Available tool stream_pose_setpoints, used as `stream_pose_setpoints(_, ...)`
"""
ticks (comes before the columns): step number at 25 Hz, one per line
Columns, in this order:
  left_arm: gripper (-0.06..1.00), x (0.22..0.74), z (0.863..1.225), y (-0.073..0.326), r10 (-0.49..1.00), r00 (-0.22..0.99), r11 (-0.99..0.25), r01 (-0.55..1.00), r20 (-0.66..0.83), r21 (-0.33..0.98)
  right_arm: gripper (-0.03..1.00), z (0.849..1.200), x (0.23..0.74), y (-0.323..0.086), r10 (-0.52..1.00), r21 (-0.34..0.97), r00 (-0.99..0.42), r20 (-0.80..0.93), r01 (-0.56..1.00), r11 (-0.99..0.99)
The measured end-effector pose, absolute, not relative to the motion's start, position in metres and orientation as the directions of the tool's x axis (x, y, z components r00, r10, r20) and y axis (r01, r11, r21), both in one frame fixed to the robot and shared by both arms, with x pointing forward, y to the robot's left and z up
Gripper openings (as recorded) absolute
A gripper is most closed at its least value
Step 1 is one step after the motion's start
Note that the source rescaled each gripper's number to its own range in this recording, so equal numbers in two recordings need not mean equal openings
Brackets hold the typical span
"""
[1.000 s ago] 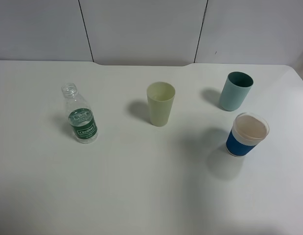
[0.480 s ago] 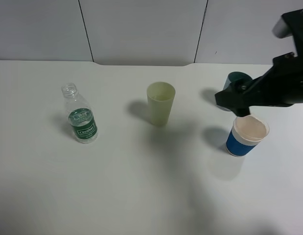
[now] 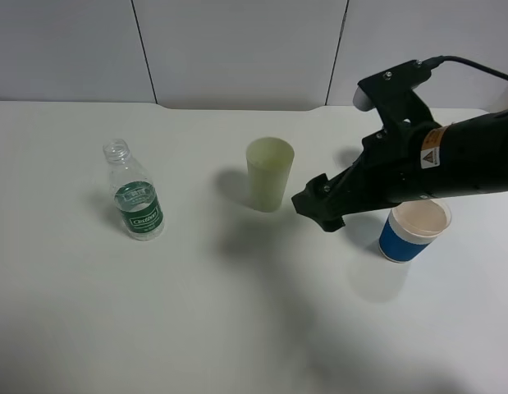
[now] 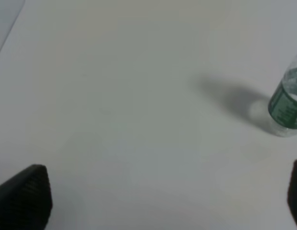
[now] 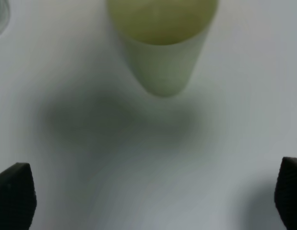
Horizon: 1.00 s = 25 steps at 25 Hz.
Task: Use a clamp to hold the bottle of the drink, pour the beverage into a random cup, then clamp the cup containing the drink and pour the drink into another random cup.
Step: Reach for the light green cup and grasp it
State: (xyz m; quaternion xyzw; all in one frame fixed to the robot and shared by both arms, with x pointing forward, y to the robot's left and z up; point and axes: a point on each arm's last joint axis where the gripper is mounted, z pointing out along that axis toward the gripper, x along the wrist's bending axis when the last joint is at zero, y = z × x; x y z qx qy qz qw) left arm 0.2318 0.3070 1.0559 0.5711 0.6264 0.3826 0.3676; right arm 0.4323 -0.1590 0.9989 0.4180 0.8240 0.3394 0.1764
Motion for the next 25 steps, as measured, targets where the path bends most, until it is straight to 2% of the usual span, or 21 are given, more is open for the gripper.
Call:
stream_pose_setpoints(5,1.0,0.232,1.056,0.307,0.997,-0.077,0.055,0.434,-0.024,0.899,1.0,0.99,0.433,-0.149,0.804,0.702,-0.594,0.022,0.582,0.411)
stream_pose_setpoints(12,1.0,0.232,1.056,0.307,0.997,-0.077,0.055,0.434,-0.024,0.899,0.99,0.957,0.445,-0.134,0.858,0.644,-0.493,0.144,0.705,0.297)
stream_pose_setpoints(15,1.0,0.232,1.056,0.307,0.997,-0.077,0.055,0.434,-0.024,0.899,0.95,0.946,0.447,-0.129,0.856,0.632,-0.498,0.138,0.71,0.312)
stream_pose_setpoints(25,1.0,0.232,1.056,0.307,0.997,-0.077,0.055,0.434,-0.024,0.899,0.93,0.932,0.449,-0.115,0.833,0.663,-0.541,0.119,0.667,0.339)
